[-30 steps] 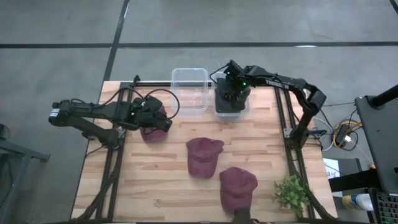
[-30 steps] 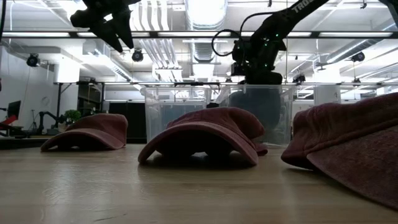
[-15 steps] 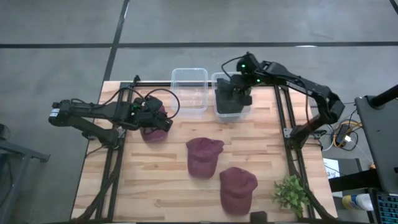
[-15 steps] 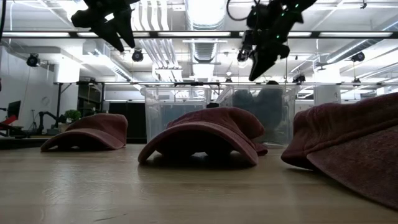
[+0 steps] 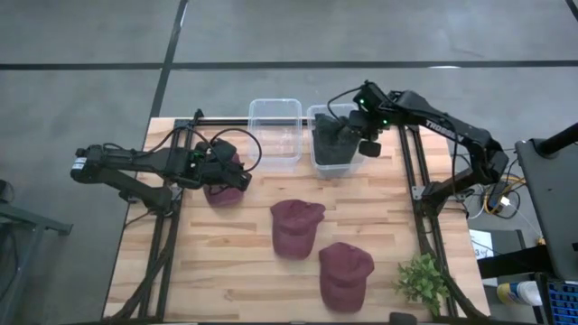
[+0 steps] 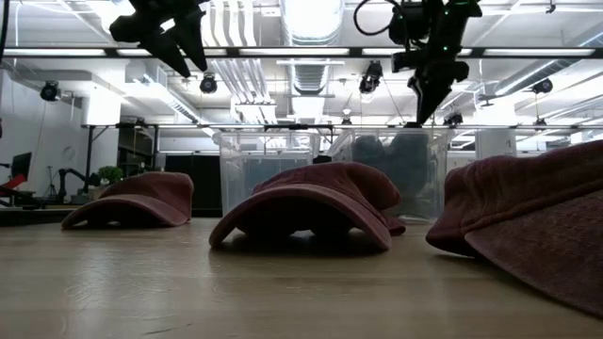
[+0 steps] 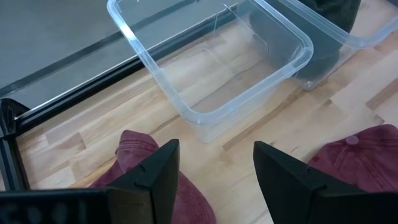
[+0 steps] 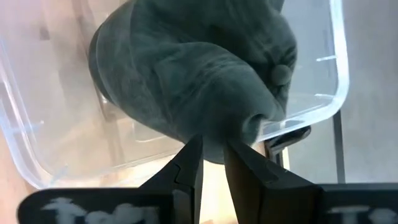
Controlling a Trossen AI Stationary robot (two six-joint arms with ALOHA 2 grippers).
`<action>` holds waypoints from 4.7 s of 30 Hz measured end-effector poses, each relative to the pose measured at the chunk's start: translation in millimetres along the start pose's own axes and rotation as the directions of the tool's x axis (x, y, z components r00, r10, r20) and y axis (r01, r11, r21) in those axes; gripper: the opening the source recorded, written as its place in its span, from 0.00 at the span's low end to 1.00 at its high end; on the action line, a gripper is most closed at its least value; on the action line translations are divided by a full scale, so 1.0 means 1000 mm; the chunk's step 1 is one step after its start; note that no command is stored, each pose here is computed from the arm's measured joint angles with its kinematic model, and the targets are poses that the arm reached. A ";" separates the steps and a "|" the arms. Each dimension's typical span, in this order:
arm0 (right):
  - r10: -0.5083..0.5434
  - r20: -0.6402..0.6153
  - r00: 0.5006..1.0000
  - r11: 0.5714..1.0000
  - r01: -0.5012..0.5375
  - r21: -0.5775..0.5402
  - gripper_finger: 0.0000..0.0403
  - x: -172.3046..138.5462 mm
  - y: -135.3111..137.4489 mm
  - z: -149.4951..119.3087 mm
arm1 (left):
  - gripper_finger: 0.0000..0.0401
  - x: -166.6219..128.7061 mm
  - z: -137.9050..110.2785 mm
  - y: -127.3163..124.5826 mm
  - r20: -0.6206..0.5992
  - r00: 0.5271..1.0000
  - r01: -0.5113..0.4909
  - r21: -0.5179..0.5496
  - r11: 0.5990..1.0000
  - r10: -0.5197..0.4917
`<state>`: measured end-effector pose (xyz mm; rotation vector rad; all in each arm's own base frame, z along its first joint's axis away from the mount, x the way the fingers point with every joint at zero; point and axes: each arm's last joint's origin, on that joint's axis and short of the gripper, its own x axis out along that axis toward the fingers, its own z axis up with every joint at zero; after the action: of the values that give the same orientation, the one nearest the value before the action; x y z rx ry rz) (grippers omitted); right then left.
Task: Pick & Place hat
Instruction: Put the black cap into the right transparent bin, then put the top red cap into the left transparent bin
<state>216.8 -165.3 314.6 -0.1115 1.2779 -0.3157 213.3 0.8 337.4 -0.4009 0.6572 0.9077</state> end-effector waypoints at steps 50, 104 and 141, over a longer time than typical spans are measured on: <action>-0.014 0.087 0.996 1.000 0.014 0.002 0.15 0.002 -0.002 0.007 | 0.49 0.000 0.001 -0.001 0.008 1.000 0.015 0.013 1.000 -0.015; 0.063 0.541 0.839 0.951 -0.215 0.223 0.15 -0.095 0.077 -0.090 | 0.49 0.052 0.025 0.030 -0.109 0.971 -0.196 0.158 0.968 0.214; 0.058 0.547 0.835 0.946 -0.221 0.238 0.15 -0.097 0.076 -0.089 | 0.49 0.083 -0.051 0.054 -0.429 0.854 -0.160 0.318 0.935 0.292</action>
<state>120.3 -56.0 359.2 0.1443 0.6655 -0.3149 187.1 50.8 241.2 -0.2993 1.2894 0.9343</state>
